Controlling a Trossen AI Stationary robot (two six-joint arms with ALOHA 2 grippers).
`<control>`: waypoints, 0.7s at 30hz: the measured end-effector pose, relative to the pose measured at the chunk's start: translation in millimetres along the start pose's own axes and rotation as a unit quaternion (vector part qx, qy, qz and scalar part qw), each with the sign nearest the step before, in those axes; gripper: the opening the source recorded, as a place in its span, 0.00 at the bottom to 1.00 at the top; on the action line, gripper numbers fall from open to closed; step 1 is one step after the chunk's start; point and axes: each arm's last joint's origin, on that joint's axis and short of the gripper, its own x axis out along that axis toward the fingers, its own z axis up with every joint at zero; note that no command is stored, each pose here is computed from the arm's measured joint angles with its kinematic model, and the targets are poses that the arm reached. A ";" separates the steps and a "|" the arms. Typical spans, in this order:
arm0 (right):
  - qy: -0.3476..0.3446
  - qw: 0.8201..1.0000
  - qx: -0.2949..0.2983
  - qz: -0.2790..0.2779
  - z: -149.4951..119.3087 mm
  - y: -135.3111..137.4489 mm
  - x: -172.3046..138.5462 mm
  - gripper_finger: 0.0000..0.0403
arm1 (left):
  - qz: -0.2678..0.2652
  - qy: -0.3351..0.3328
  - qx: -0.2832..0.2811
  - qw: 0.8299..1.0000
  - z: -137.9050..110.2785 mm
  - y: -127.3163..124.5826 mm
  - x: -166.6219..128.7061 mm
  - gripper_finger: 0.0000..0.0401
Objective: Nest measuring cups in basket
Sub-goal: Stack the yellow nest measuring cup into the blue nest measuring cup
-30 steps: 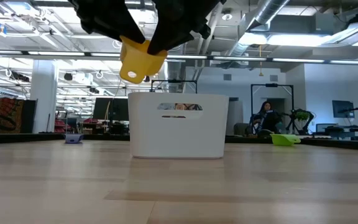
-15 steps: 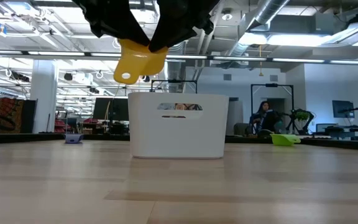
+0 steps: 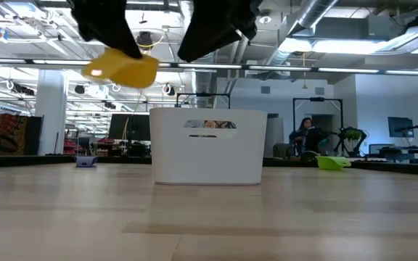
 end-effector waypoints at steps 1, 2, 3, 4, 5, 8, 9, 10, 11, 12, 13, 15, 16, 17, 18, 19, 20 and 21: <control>-0.005 1.000 -0.001 0.005 -0.3 3.3 0.0 0.30 | -0.004 -0.003 -0.021 1.000 1.8 1.3 -4.0 0.01; -0.011 1.000 -0.003 0.010 0.4 5.9 -1.3 0.33 | -0.007 -0.004 -0.040 0.999 3.2 3.2 -7.7 0.00; -0.020 1.000 -0.002 0.012 2.0 7.6 -2.9 0.36 | -0.008 0.004 -0.055 0.998 2.3 6.2 -10.9 0.00; -0.032 0.999 0.001 0.015 4.7 8.7 -5.1 0.39 | -0.010 0.018 -0.067 0.998 -0.3 8.3 -13.9 0.00; -0.036 0.999 0.001 0.017 6.3 8.5 -8.2 0.42 | -0.016 0.033 -0.083 0.996 -3.7 8.0 -16.6 0.00; -0.046 0.999 0.013 0.018 8.9 10.0 -15.9 0.51 | -0.039 0.070 -0.131 0.988 -16.0 -0.1 -29.0 0.00; -0.044 0.999 0.014 0.016 7.6 11.3 -18.1 0.53 | -0.050 0.079 -0.150 0.984 -20.4 -4.7 -34.9 0.00; -0.039 0.999 0.011 0.010 5.2 12.2 -21.6 0.55 | -0.062 0.086 -0.170 0.980 -25.4 -10.3 -41.8 0.00; -0.037 0.999 0.008 0.002 3.5 12.7 -24.5 0.57 | -0.073 0.090 -0.185 0.976 -30.8 -16.0 -49.0 0.00; -0.041 0.999 0.013 0.000 3.9 13.7 -27.1 0.58 | -0.082 0.090 -0.196 0.973 -36.7 -22.2 -56.1 0.00; -0.044 0.999 0.016 -0.003 4.2 14.3 -29.2 0.59 | -0.089 0.089 -0.206 0.971 -42.7 -28.8 -61.9 0.00; -0.044 0.999 0.015 -0.012 2.8 15.1 -30.5 0.59 | -0.101 0.096 -0.211 0.968 -56.3 -40.9 -72.2 0.00; -0.044 0.999 0.016 -0.014 2.5 15.1 -29.8 0.59 | -0.104 0.101 -0.214 0.966 -63.1 -46.3 -76.2 0.00; -0.043 0.999 0.016 -0.015 2.3 15.0 -29.6 0.59 | -0.105 0.100 -0.221 0.964 -69.6 -51.9 -79.2 0.00; -0.044 0.999 0.017 -0.015 2.6 14.7 -29.4 0.58 | -0.103 0.101 -0.227 0.963 -76.5 -57.6 -80.7 0.00; -0.044 0.999 0.021 -0.015 2.8 14.5 -29.2 0.58 | -0.101 0.106 -0.228 0.963 -83.8 -63.2 -81.4 0.00; -0.044 0.999 0.024 -0.015 2.7 14.5 -29.2 0.57 | -0.097 0.111 -0.230 0.962 -90.3 -67.6 -81.5 0.00; -0.042 0.999 0.024 -0.015 2.2 14.3 -29.1 0.56 | -0.091 0.117 -0.232 0.961 -96.9 -72.0 -80.7 0.00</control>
